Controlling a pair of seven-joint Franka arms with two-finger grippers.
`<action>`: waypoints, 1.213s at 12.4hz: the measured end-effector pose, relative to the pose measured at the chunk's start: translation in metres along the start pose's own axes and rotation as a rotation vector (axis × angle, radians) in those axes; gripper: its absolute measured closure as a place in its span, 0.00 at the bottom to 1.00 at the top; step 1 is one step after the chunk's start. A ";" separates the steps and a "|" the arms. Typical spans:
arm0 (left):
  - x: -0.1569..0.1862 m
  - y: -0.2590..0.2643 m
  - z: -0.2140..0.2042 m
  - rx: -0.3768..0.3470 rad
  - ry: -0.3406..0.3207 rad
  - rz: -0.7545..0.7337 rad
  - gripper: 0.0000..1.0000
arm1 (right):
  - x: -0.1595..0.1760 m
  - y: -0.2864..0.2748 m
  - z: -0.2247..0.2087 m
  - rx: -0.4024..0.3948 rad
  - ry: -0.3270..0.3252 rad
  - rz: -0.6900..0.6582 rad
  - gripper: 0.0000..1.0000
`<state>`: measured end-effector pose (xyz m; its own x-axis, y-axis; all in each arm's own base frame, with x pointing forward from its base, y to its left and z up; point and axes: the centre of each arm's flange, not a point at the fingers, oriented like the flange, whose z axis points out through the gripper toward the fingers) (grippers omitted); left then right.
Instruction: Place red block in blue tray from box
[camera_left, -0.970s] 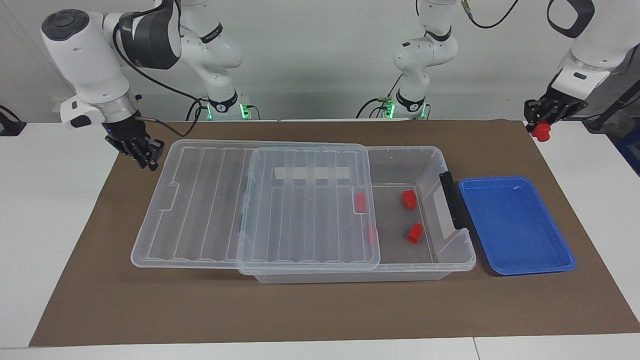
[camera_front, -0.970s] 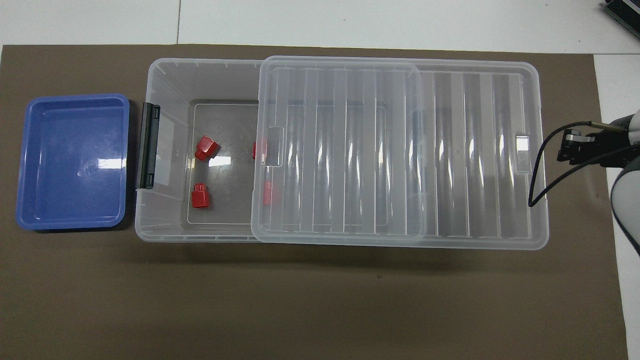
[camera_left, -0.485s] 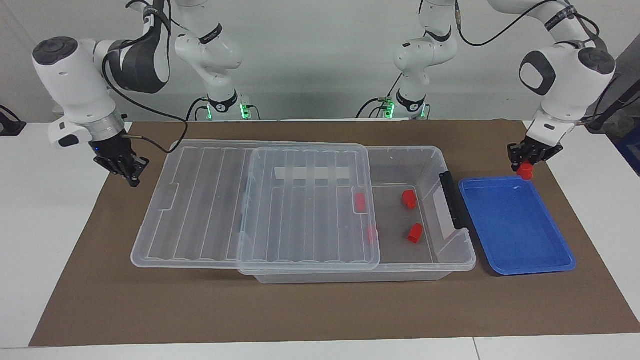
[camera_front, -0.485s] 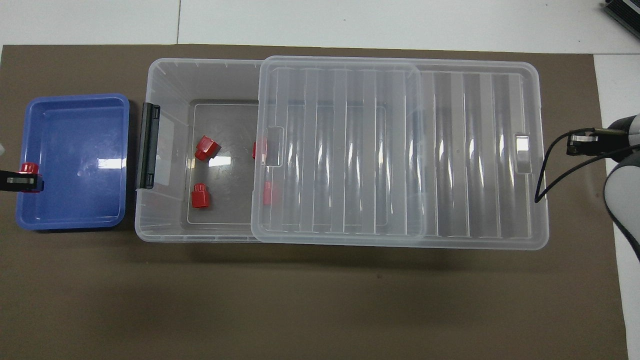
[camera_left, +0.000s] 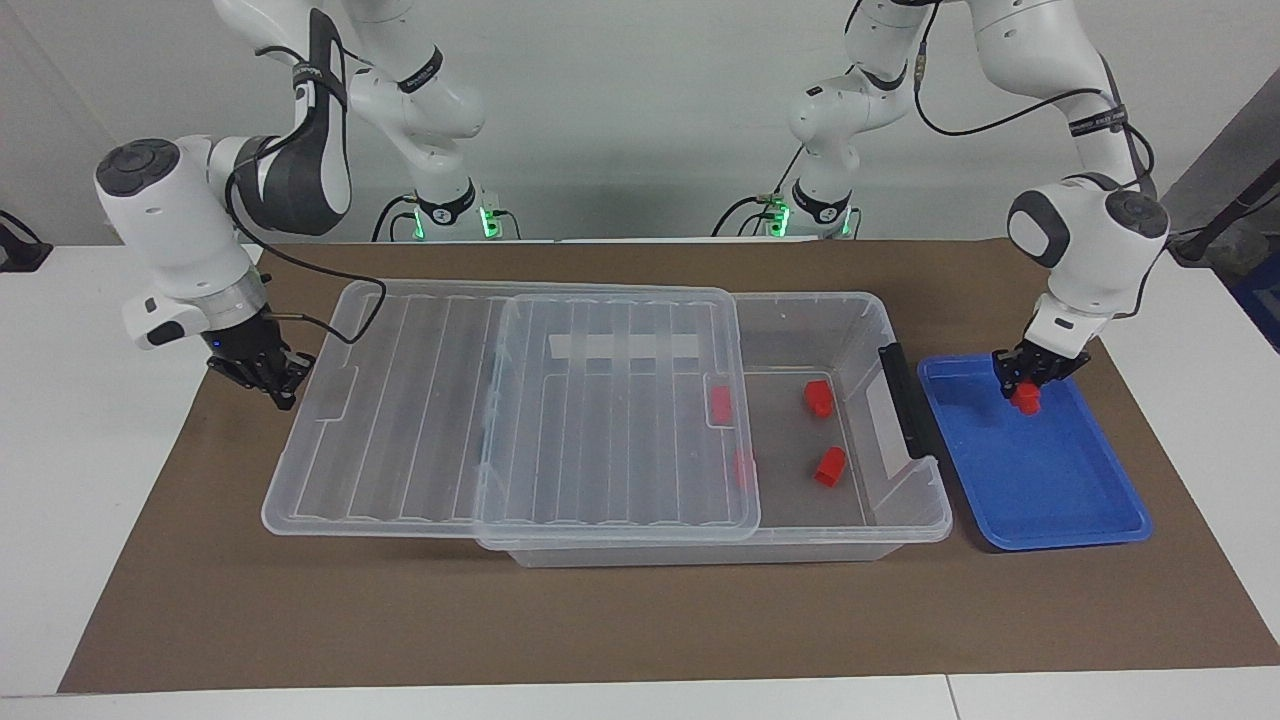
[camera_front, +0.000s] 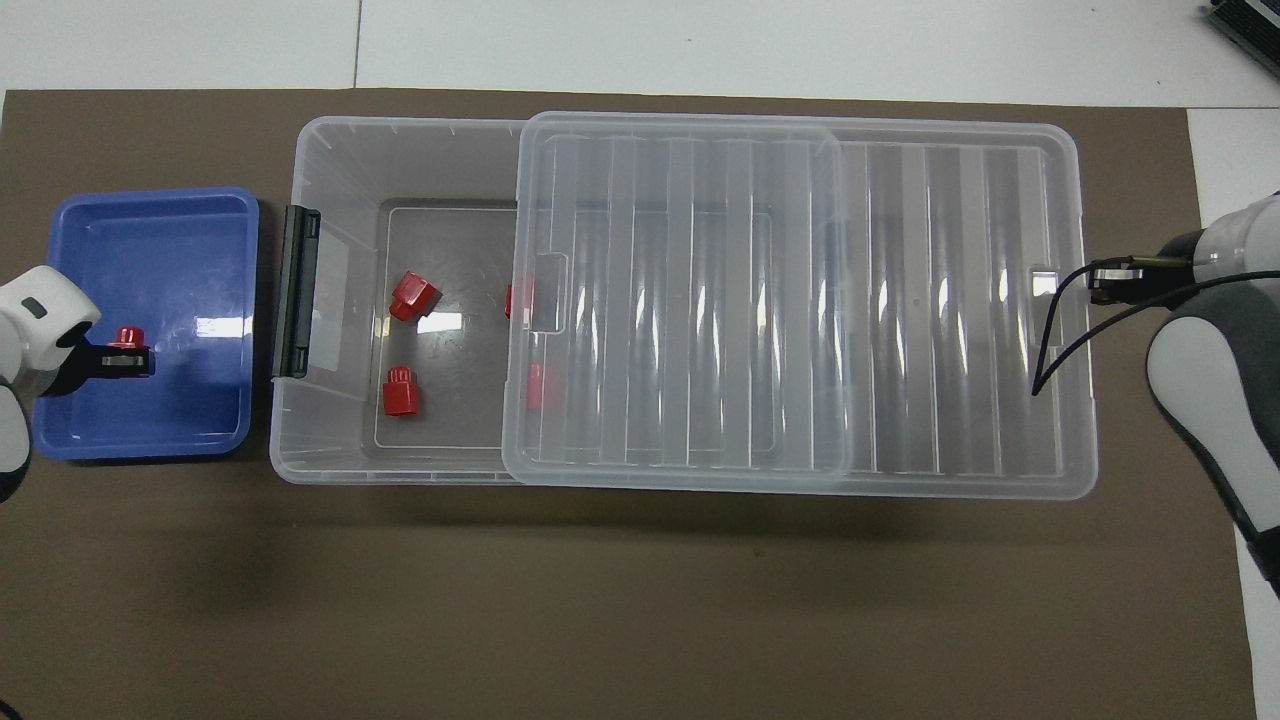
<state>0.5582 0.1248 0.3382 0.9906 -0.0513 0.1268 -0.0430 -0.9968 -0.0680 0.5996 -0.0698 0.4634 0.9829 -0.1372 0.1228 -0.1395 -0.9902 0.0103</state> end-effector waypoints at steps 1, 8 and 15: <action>0.002 0.001 0.017 -0.003 0.014 -0.005 0.66 | 0.000 -0.012 0.000 0.002 0.001 -0.020 0.99; 0.009 0.004 0.043 -0.060 0.073 -0.097 0.56 | -0.019 -0.095 -0.005 0.008 -0.067 -0.161 0.99; 0.017 0.006 0.033 -0.081 0.008 -0.090 0.12 | -0.040 -0.167 -0.008 0.021 -0.087 -0.284 0.99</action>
<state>0.5790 0.1198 0.3075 0.9899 0.0385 0.1366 0.0356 -0.9991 0.0237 0.5821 0.1010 0.4651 0.9890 0.1444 0.0327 0.1441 -0.9895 0.0114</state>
